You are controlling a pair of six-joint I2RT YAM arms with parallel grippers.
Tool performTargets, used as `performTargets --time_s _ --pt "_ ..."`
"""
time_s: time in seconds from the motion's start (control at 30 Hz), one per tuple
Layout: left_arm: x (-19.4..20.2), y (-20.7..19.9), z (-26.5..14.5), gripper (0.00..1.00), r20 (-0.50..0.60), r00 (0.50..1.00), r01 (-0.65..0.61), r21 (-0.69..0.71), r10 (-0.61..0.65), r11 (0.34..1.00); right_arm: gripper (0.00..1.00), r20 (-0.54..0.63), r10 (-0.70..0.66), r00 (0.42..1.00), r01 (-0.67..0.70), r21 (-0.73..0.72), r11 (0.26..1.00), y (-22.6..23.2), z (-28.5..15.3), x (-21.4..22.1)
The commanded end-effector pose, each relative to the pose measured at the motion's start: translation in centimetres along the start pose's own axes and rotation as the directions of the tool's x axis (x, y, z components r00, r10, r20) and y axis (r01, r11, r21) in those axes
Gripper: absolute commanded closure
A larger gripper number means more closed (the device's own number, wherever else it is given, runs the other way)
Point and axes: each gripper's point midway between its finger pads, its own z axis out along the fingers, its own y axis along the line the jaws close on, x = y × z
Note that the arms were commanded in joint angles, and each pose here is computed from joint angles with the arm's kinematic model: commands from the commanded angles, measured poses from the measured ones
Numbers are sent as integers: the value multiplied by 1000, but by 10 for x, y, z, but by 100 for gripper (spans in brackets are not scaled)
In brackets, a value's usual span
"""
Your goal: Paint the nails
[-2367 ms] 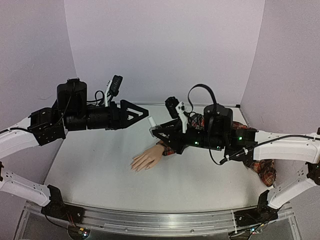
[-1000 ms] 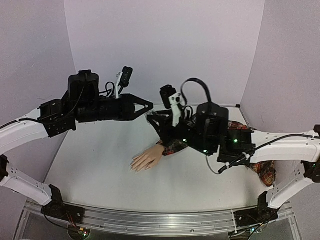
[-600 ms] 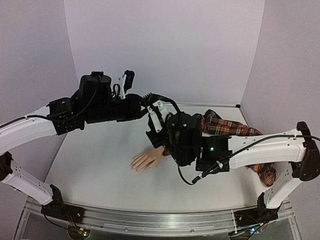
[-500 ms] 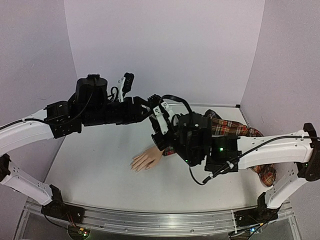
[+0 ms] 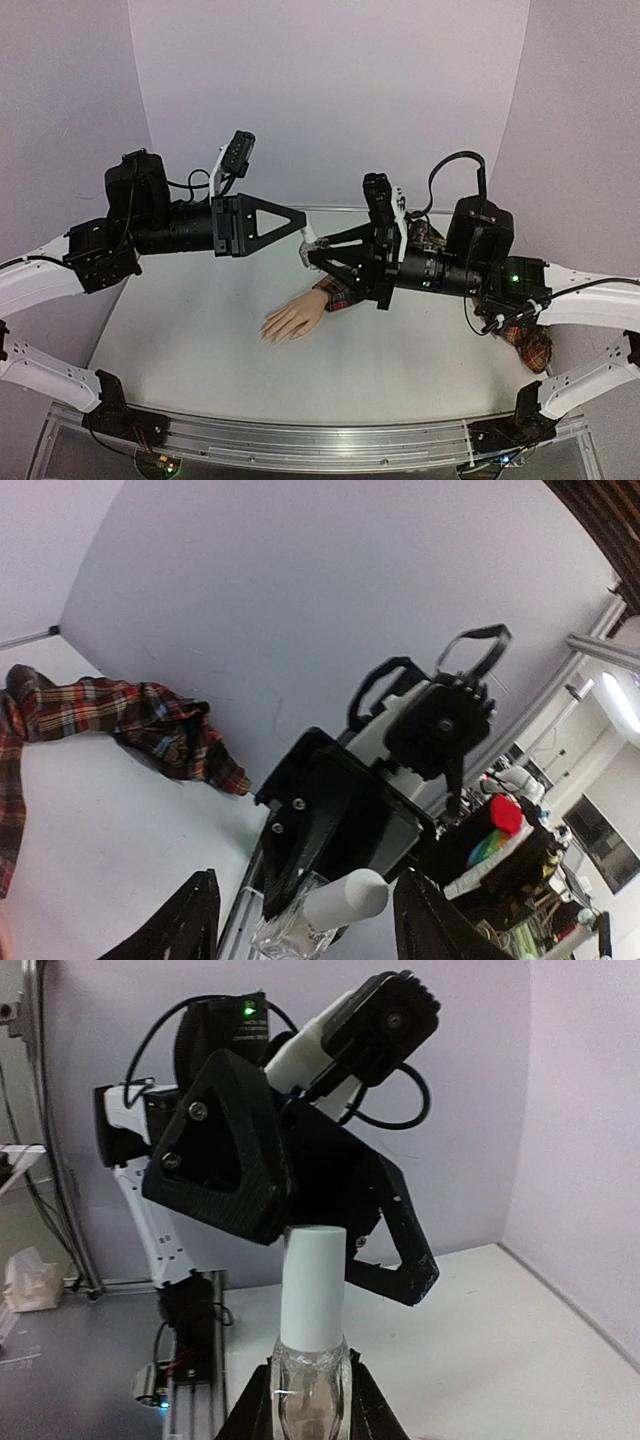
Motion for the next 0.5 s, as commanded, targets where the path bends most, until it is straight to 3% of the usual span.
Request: performTargets --time_s 0.0,0.3,0.43,0.47 --pt "-1 -33 -2 46 -6 997 -69 184 71 981 100 60 96 994 -83 -186 979 22 -4 -26" --pt "6 -32 2 64 -30 997 -60 206 68 977 100 72 157 985 -141 -184 973 12 4 -29" --pt "3 -26 4 89 -25 997 -61 165 66 984 100 79 156 985 -146 -125 981 0 9 -28" --pt "4 -21 5 91 -29 998 -58 142 63 988 100 87 157 984 -150 -81 985 -8 10 -27"
